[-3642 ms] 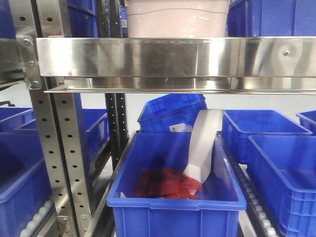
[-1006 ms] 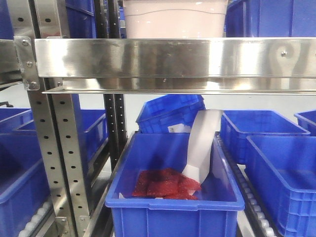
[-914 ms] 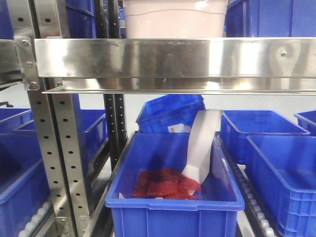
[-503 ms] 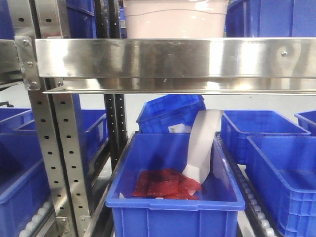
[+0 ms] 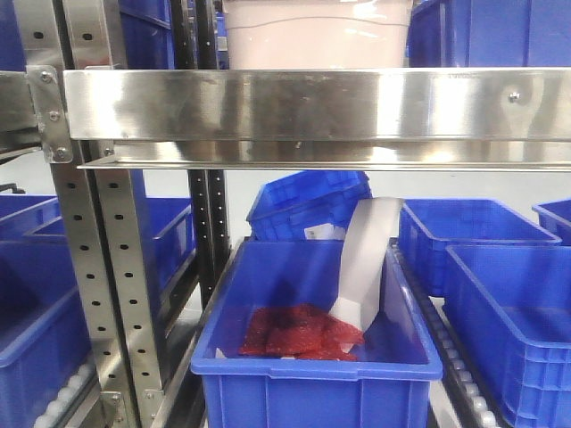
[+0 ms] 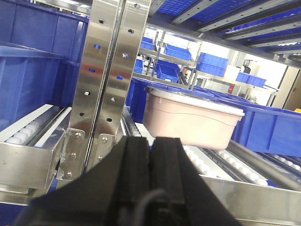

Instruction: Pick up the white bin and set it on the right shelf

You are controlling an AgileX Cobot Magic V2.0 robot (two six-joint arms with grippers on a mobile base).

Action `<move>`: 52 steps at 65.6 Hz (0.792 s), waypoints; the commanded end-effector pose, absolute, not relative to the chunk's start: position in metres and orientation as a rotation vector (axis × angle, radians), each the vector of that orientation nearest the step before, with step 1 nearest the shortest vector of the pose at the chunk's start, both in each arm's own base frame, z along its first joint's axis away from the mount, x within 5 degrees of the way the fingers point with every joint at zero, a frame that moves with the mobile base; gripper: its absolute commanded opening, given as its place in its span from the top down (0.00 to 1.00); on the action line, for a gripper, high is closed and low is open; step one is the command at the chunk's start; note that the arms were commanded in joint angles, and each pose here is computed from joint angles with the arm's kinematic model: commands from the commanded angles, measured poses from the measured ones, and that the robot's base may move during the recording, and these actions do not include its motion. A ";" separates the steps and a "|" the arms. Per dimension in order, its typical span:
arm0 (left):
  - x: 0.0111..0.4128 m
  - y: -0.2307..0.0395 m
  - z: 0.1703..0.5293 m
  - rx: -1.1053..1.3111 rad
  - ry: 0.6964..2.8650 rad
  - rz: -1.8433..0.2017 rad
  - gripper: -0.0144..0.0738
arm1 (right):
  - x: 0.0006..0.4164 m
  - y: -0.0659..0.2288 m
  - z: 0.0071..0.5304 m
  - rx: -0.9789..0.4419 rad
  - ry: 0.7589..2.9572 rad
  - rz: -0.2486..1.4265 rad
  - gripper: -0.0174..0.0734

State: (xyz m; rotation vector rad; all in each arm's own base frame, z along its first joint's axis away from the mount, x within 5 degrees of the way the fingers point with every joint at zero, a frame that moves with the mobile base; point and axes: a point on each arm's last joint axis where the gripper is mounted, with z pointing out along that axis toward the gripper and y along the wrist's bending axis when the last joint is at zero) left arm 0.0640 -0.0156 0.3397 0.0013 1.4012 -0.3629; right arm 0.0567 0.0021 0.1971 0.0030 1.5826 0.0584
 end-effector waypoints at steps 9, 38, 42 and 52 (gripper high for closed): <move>0.063 -0.012 0.353 -0.035 1.325 -0.350 0.98 | 0.055 0.002 0.205 -0.006 1.483 0.049 0.78; 0.063 -0.012 0.353 -0.035 1.325 -0.350 0.98 | 0.055 0.002 0.205 -0.006 1.483 0.049 0.78; 0.063 -0.012 0.353 -0.035 1.325 -0.350 0.98 | 0.055 0.002 0.205 -0.006 1.483 0.049 0.78; 0.063 -0.012 0.353 -0.035 1.325 -0.350 0.98 | 0.055 0.002 0.205 -0.006 1.483 0.049 0.78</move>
